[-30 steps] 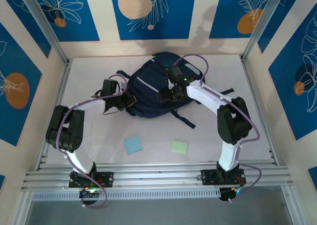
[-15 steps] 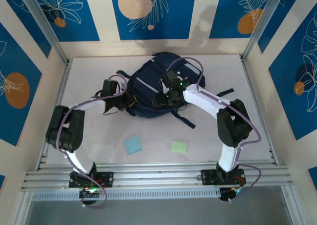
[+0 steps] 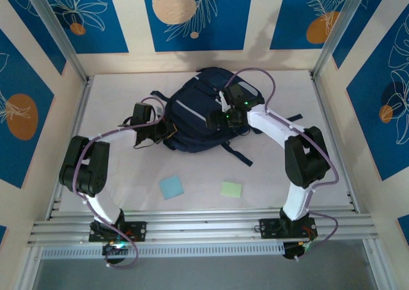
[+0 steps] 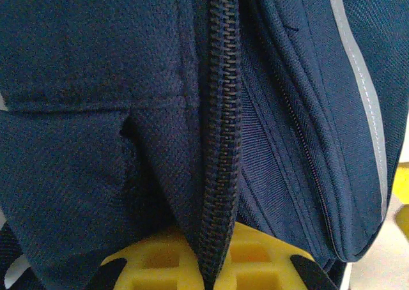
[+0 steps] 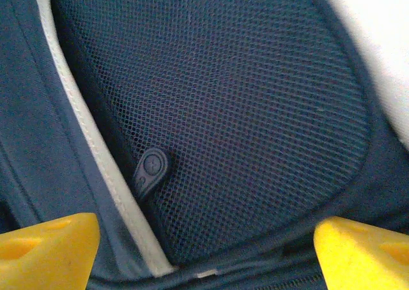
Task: Pack the student bag
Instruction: Unzip the student bag at the top-center of the table.
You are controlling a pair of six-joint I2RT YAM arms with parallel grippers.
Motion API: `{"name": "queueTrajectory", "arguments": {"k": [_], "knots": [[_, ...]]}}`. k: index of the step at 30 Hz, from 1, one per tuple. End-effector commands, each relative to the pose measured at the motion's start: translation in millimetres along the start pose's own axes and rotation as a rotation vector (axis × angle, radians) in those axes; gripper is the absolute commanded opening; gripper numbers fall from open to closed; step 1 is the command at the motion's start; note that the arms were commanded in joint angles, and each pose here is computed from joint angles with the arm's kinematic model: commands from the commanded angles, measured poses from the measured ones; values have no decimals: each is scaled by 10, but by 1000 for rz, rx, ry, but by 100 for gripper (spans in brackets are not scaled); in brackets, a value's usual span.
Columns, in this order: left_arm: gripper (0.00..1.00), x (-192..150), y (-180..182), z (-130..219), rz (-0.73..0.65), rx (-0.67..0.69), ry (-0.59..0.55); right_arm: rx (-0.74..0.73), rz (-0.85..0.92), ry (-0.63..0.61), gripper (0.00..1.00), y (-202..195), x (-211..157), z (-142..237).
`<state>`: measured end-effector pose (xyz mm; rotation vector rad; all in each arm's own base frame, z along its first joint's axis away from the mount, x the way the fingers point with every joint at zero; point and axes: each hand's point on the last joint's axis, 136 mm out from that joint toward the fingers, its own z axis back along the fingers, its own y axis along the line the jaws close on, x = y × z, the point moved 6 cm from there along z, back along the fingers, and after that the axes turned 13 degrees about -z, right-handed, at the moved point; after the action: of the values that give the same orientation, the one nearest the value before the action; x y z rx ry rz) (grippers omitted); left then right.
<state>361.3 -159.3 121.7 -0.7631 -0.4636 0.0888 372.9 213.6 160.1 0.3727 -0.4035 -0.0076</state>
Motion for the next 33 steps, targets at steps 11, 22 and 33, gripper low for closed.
{"name": "queueTrajectory", "arguments": {"k": [11, 22, 33], "knots": [[0, 38, -248, 64, -40, -94, -30, 239, 48, 161, 89, 644, -693, 119], [0, 79, -240, 113, -78, -58, -36, 128, -34, 109, 88, 423, -691, 401], [31, 152, -396, 538, -347, 123, -29, 130, -357, -62, 72, -129, -107, 506]]}}
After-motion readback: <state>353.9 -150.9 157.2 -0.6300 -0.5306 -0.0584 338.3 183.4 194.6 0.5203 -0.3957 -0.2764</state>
